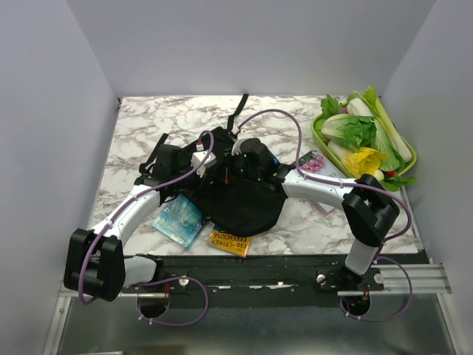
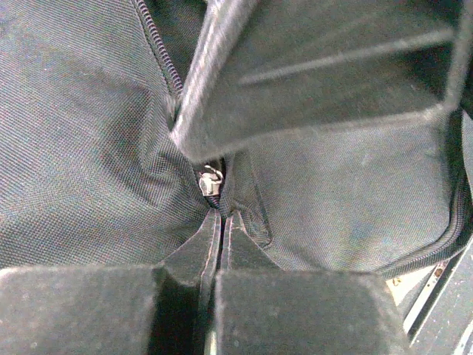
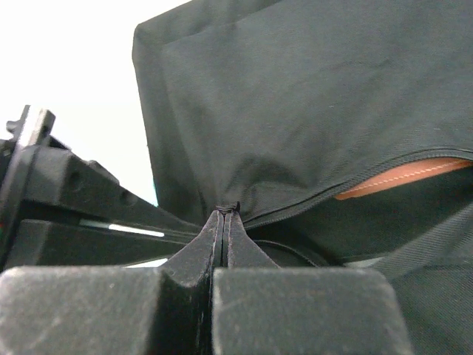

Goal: Pack the student bag
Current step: Zip the student bag at the center of the board.

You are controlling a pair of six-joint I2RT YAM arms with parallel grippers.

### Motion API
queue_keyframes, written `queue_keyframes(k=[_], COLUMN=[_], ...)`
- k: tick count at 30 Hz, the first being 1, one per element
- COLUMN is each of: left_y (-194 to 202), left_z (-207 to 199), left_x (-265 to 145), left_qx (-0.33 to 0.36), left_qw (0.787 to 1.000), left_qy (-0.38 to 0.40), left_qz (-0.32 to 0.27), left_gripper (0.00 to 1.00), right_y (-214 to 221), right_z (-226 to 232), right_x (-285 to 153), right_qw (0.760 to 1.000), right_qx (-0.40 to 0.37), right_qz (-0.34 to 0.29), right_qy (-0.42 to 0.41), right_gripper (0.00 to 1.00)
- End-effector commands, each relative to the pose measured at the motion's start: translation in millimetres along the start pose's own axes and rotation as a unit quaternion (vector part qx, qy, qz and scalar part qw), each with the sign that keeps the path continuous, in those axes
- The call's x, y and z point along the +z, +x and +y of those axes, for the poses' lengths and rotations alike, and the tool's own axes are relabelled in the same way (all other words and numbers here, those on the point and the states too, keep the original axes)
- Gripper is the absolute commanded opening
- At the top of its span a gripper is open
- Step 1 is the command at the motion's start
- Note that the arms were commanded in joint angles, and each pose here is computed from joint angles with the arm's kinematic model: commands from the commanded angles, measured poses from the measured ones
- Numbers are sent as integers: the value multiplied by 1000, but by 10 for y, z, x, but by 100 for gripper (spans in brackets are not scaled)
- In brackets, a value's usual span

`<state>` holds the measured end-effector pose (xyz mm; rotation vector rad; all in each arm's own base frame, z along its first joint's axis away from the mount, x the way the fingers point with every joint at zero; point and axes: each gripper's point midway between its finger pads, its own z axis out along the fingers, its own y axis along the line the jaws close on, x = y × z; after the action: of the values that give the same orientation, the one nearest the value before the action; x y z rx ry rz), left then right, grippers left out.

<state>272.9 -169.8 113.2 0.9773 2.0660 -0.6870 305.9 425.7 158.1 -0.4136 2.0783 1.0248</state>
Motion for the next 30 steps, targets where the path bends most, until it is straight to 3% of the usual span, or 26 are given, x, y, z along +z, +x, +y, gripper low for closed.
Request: queue_keyframes(k=[1,9,20,25,30], left_y=[-86,-98,-161,-243,-352], left_z=[-107,-350,-441,-488,-562], left_x=[-119,-299,-401,-464,-549], left_qx=[2,3,8,15,25], left_qw=[1000,998,998,997,996], left_qy=[12,54,68,75,91], left_qz=[1,15,15,10,4], left_gripper=[0,0,0,0,0], right_y=[-321,-695,-779,-788,-856], right_z=[-239,-645,-1224,-1735,-1989], right_x=[6,13,-44,-165,-272], right_qw=[998,994,979,945,914], right_qx=[-1,-11,-32,-13,14], right_qz=[-36,-50,-53,-51,-61], right_qy=[43,94,195,324,400], right_gripper=[1,1,1,1,1])
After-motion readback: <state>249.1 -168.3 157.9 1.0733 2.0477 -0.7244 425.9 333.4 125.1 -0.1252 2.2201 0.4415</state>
